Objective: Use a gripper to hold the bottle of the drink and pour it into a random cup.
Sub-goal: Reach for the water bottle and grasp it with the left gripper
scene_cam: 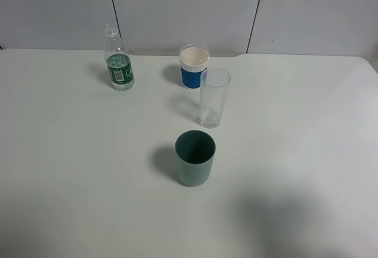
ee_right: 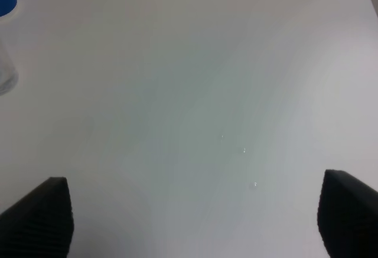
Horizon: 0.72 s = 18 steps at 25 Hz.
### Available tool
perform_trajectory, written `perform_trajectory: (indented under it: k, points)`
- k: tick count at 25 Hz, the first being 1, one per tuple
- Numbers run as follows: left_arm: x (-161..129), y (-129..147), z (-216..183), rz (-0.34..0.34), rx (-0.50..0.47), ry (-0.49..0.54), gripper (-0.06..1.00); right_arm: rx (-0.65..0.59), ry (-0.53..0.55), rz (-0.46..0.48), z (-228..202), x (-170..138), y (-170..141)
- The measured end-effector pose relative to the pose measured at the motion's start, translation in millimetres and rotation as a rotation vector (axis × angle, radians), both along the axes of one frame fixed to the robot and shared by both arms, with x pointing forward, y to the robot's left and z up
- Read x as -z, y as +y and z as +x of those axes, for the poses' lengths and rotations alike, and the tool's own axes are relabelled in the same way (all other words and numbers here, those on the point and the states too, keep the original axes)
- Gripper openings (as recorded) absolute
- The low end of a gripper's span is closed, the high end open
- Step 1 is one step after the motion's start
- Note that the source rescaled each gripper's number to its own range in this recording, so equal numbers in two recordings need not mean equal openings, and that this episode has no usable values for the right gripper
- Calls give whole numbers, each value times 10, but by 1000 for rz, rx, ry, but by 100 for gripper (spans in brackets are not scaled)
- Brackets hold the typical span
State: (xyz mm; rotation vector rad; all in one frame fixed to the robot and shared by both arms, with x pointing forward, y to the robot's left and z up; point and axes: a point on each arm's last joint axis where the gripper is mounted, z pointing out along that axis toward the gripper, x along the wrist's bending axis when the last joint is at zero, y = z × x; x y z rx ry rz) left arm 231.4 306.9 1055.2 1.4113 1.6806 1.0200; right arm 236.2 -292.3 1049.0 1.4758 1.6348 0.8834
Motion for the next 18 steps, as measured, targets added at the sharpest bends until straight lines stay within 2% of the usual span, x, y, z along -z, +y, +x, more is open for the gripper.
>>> perform_trajectory:
  k: [12, 18]
  points:
    - [0, -2, 0, 0, 2, 0, 100, 0, 0, 0, 0, 0, 0]
    - [-78, -28, 123, 38, 66, 38, 100, 0, 0, 0, 0, 0, 0]
